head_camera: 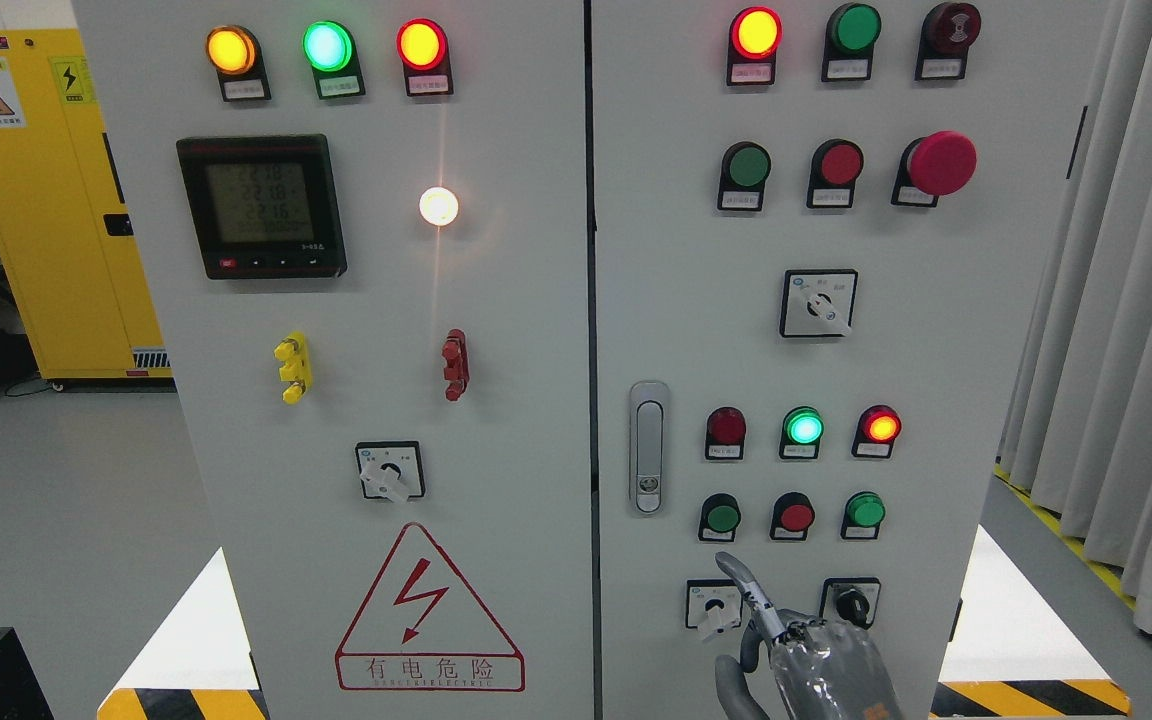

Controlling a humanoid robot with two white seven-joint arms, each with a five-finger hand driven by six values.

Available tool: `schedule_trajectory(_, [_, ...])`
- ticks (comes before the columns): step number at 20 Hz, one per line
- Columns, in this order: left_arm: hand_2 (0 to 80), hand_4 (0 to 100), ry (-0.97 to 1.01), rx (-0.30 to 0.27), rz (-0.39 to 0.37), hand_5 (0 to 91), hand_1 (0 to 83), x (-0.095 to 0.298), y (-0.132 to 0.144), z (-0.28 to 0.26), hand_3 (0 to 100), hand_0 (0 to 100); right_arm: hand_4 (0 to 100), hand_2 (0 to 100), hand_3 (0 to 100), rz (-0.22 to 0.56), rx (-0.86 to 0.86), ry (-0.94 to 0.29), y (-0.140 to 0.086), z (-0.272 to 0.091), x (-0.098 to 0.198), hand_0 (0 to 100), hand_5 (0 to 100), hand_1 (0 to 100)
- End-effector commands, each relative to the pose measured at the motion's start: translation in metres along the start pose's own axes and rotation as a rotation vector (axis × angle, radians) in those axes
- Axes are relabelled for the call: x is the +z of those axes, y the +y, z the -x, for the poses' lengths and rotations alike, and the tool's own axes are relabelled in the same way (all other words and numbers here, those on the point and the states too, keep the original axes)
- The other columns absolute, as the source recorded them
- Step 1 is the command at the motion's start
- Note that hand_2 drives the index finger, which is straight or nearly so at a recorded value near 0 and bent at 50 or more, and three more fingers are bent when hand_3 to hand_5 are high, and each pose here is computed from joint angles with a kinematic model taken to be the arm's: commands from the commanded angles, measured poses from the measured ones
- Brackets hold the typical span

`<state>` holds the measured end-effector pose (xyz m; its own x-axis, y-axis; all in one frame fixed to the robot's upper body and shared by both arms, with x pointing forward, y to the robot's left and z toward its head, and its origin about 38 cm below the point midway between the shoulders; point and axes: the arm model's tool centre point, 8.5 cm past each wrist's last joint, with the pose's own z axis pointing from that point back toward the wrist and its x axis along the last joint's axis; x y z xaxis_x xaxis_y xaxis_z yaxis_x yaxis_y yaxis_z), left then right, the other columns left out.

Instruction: Press green start button

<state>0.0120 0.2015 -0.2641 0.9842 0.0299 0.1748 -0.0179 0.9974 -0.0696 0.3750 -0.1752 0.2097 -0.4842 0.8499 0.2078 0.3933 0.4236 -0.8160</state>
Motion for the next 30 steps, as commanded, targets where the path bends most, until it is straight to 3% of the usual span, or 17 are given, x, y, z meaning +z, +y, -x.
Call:
schedule_trajectory(1, [0.0, 0, 0.000, 0.000, 0.000, 0.0, 55.6, 0.000, 0.000, 0.000, 0, 12, 91, 0, 88, -0.034, 0.019, 0.043, 0.016, 0.016, -0.010, 74, 100, 88])
schedule_trajectory(11, [0.0, 0, -0.002, 0.000, 0.000, 0.0, 55.6, 0.000, 0.000, -0.001, 0, 12, 90, 0, 88, -0.063, 0.017, 0.072, 0.028, 0.024, -0.021, 76, 100, 86])
schedule_trajectory(30, [0.0, 0, 0.000, 0.000, 0.000, 0.0, 55.6, 0.000, 0.000, 0.000, 0, 12, 90, 0, 88, -0.071, 0.016, 0.074, 0.028, 0.026, -0.032, 76, 100, 84])
